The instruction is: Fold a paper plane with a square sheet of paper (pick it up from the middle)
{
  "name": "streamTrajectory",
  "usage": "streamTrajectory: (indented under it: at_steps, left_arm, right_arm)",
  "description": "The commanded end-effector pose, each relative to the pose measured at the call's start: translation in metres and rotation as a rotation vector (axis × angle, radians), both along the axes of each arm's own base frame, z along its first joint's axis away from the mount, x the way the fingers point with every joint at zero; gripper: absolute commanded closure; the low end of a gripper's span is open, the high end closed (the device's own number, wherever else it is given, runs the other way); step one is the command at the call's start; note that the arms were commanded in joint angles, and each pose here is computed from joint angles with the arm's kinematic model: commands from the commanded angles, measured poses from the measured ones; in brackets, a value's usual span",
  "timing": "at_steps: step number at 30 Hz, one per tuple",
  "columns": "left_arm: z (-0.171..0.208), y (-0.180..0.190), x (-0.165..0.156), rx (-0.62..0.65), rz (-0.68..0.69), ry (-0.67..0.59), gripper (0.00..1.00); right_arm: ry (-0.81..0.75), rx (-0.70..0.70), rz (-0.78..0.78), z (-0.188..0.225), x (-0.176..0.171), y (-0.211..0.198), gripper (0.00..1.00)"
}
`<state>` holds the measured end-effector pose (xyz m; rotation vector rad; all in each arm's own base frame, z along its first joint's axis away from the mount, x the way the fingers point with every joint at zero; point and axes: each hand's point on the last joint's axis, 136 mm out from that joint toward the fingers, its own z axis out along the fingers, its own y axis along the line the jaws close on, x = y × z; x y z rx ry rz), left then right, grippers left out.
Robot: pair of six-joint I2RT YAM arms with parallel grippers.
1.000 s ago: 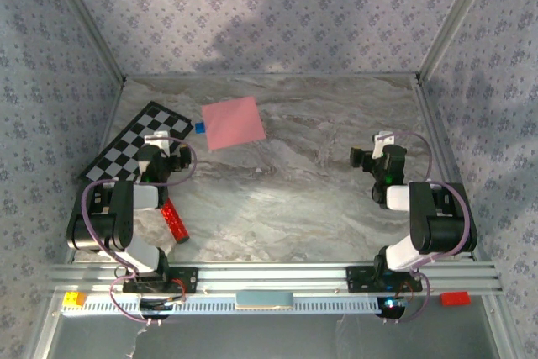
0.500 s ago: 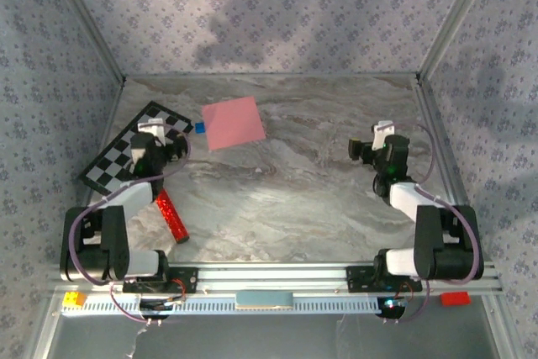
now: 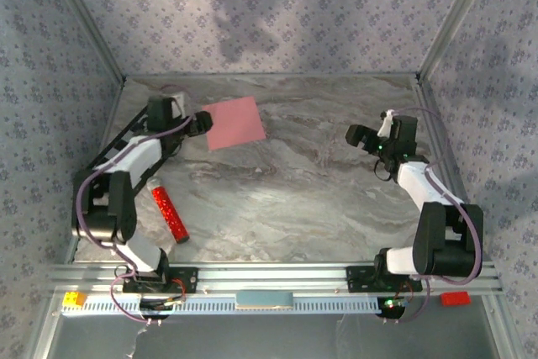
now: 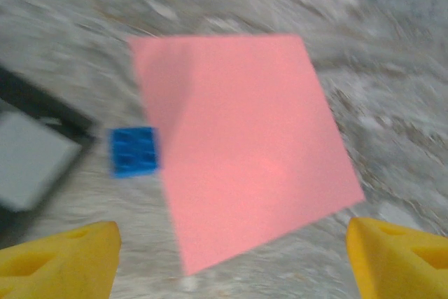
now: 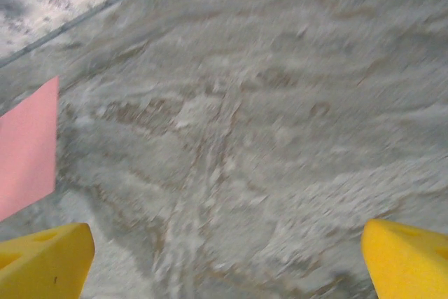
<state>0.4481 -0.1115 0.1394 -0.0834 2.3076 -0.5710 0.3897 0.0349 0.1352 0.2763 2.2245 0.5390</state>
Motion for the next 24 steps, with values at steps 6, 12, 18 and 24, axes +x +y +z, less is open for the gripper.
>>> streamTrajectory:
  at_steps: [6,12,18,24]
  left_arm:
    - [-0.030,-0.067,0.016,0.081,-0.046,0.211,0.20]
    - [-0.052,-0.078,0.034,0.084,0.010,0.286,0.20]
    - [-0.069,-0.088,0.048,0.087,0.035,0.358,0.20]
    - [-0.082,-0.101,0.055,0.108,0.014,0.403,0.20]
  right_arm:
    - [0.095,0.130,0.102,-0.001,-0.014,0.051,0.00]
    - [0.097,0.144,0.161,0.002,-0.022,0.079,0.00]
    - [0.097,0.128,0.201,0.003,-0.028,0.100,0.00]
    - [0.112,0.127,0.221,0.002,-0.033,0.115,0.00]
